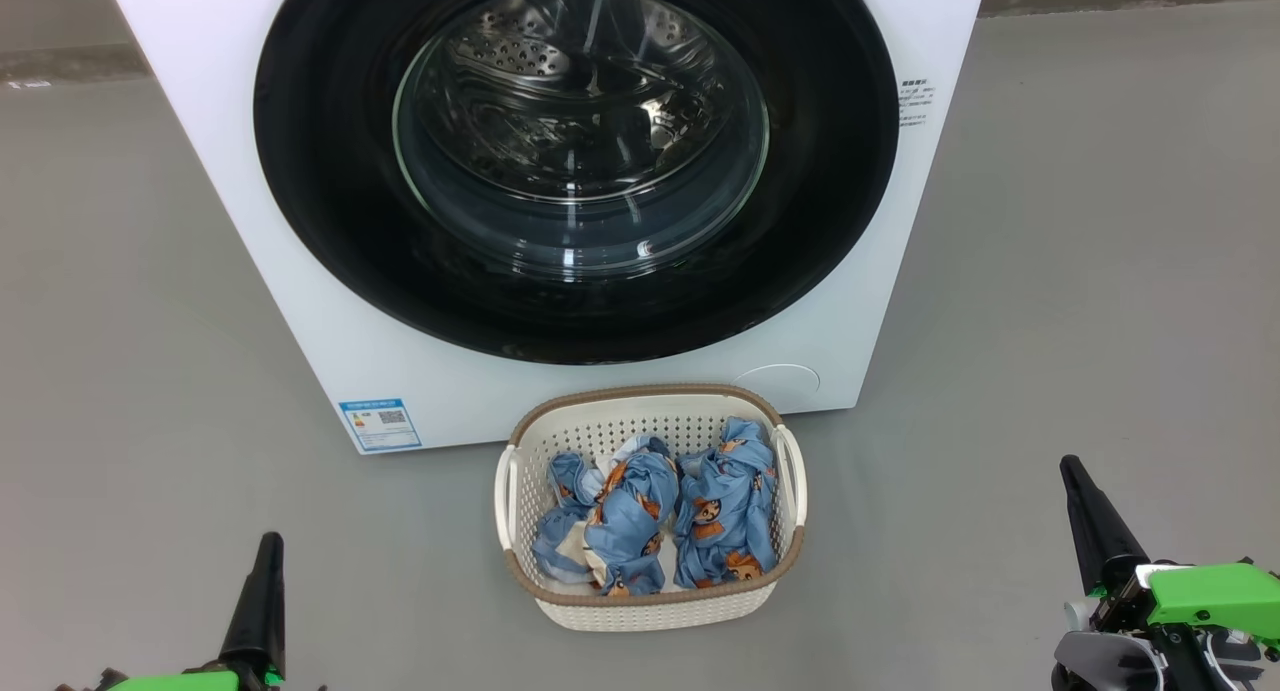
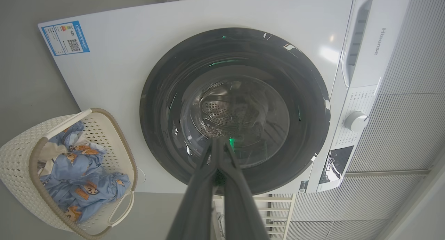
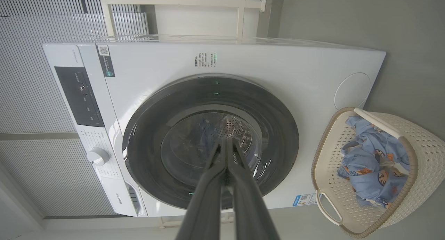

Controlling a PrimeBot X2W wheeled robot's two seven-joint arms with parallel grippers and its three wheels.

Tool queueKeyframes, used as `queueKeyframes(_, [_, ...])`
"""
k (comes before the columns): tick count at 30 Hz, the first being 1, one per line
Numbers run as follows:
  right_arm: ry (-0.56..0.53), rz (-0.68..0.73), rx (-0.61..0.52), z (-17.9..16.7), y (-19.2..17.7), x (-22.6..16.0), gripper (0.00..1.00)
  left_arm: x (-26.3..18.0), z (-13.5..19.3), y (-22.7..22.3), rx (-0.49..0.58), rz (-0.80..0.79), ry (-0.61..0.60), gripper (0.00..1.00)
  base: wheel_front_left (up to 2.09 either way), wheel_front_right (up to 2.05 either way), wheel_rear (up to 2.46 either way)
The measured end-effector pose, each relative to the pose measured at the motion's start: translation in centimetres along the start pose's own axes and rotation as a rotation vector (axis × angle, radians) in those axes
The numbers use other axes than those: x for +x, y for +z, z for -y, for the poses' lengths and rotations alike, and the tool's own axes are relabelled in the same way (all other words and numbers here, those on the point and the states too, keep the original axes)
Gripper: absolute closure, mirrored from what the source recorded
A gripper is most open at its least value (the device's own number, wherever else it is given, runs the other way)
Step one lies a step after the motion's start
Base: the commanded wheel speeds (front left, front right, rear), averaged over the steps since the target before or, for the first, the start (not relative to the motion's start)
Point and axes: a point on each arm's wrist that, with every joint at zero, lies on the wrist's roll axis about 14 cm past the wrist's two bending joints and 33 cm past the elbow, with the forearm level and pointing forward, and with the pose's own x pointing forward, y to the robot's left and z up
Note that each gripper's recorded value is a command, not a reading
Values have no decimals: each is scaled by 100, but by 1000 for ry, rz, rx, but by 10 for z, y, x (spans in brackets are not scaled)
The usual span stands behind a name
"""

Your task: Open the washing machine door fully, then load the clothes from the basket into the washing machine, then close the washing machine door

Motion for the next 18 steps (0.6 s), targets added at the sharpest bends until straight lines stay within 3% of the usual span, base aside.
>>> queueKeyframes(18, [0, 0, 0, 0, 0, 0, 100, 0, 0, 0, 0, 0, 0, 100, 0, 0, 0])
